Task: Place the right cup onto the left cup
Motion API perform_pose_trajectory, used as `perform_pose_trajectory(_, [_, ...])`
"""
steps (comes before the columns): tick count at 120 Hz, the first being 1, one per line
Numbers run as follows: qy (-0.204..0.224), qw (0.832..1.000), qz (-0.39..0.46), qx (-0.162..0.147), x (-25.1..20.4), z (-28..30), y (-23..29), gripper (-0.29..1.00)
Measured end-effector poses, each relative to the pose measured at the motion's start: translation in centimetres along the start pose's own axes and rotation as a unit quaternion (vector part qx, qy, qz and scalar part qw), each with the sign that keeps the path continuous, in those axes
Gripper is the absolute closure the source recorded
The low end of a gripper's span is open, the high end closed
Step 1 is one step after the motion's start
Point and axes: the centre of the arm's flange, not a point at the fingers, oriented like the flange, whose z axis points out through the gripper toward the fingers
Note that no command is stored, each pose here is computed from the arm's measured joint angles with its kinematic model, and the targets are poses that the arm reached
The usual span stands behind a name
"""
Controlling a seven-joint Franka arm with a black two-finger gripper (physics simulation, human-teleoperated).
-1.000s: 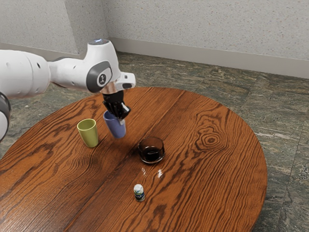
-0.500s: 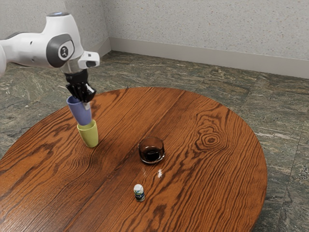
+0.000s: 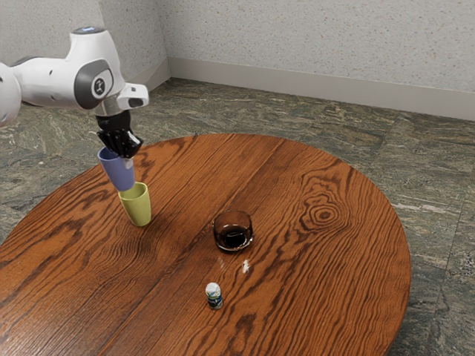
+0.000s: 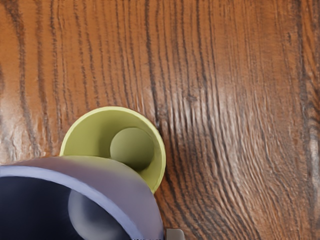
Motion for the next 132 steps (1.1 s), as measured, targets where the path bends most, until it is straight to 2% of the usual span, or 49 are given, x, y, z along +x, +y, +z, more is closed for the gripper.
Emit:
perform_pose_trajectory(92, [-0.009, 1.000, 0.001, -0.002, 2.3, 6.5, -0.2, 0.77])
perform_pose_trajectory(99, [-0.009, 1.000, 0.001, -0.004, 2.4, 7.0, -0.2, 0.71])
perform_pose_trajectory(119, [-0.003, 1.000, -0.006, -0.014, 2.5, 7.2, -0.1, 0.35])
perform_pose_trajectory(132, [0.014, 1.000, -0.008, -0.018, 2.2, 5.0, -0.1, 0.21])
